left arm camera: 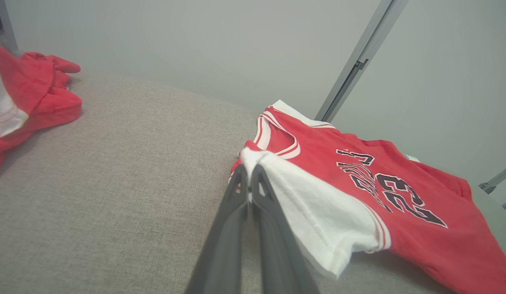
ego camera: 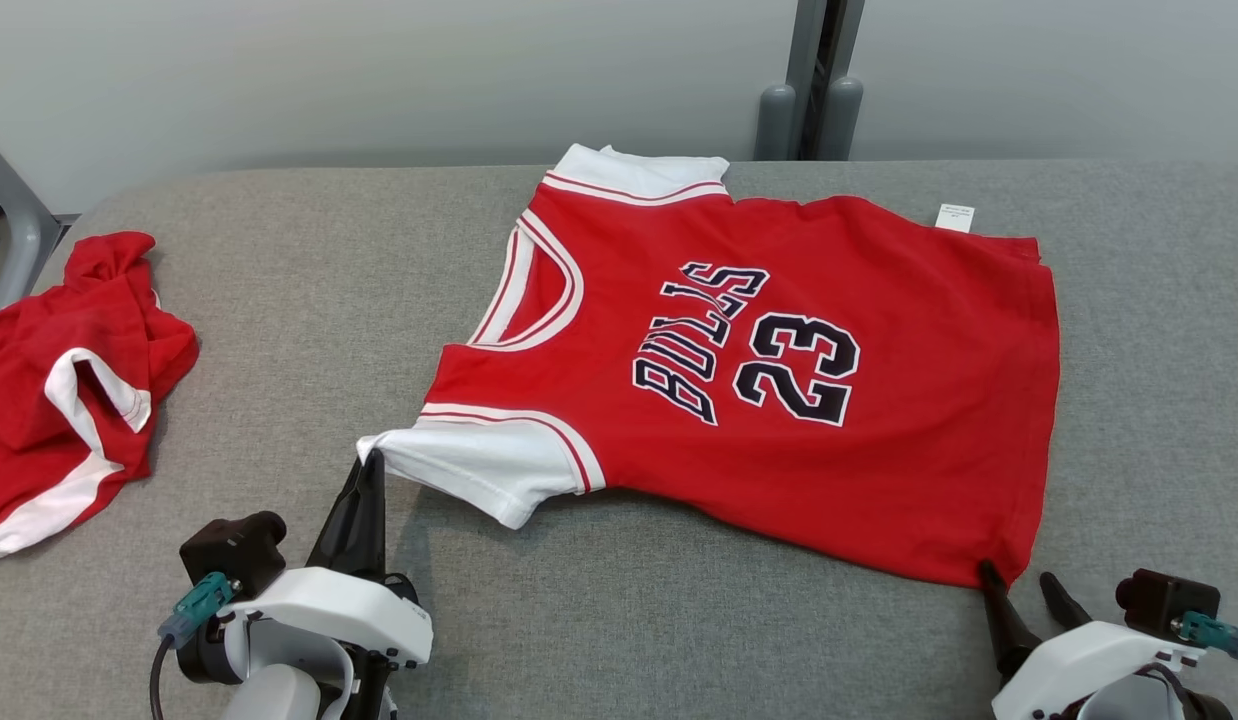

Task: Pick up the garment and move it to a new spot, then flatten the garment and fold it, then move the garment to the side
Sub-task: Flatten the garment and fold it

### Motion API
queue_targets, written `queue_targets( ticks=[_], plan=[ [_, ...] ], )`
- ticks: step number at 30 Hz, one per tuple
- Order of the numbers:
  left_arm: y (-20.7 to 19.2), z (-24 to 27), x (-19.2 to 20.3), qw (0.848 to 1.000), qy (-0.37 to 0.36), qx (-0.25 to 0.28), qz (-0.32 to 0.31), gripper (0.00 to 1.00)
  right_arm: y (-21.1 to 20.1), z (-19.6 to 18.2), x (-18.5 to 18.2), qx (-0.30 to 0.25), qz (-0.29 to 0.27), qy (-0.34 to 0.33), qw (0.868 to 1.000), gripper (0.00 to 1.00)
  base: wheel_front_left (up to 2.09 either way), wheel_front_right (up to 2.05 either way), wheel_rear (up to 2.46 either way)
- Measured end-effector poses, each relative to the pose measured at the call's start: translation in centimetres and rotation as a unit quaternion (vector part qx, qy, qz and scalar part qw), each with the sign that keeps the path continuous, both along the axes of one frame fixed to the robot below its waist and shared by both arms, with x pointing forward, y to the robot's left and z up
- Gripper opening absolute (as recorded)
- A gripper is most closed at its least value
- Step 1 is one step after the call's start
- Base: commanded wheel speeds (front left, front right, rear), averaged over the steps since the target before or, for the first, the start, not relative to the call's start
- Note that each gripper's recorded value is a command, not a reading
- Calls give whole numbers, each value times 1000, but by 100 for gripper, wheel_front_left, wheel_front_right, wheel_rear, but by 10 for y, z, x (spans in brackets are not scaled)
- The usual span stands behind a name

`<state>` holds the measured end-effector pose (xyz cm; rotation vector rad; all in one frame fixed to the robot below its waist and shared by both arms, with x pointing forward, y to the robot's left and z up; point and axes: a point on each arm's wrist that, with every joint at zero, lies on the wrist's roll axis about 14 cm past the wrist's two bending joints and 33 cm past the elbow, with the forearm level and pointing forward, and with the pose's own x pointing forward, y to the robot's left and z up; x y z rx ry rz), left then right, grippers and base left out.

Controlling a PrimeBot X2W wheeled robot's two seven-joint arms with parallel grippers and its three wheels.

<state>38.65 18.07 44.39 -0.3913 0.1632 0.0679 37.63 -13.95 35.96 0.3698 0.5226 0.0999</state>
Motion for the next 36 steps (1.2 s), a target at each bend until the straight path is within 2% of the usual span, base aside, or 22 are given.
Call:
queue_targets(
  ticks=[4,5,6,7,17,25,28,29,31,36],
  plan=[
    [2,1,-1,1000,-1,0,3,0,10,1,2,10,10,-2,1000,100,0,0,0],
    [2,1,-1,1000,-1,0,3,0,14,1,3,15,13,-2,1000,50,0,0,0],
    [2,1,-1,1000,0,1,3,0,17,2,3,19,16,-2,1000,31,0,0,0],
    [2,1,-1,1000,0,1,4,0,20,2,3,21,18,-3,1000,0,0,0,0],
    [-2,4,0,1000,-5,-2,-3,0,8,15,7,19,17,-28,999,0,0,0,0],
    [-29,45,12,994,-72,-64,-46,0,-14,77,41,-14,37,-117,992,0,0,0,0],
    [-41,79,19,985,-122,-99,-69,0,-12,106,52,-20,54,-147,987,0,0,0,0],
    [-48,106,23,975,-159,-133,-81,0,-13,127,59,-33,68,-166,983,0,0,0,0],
    [-51,133,26,964,-192,-162,-87,0,-14,150,65,-44,77,-187,978,0,0,0,0],
    [-54,197,31,940,-264,-186,-108,0,-17,207,82,-57,86,-237,966,0,0,0,0]
  ],
)
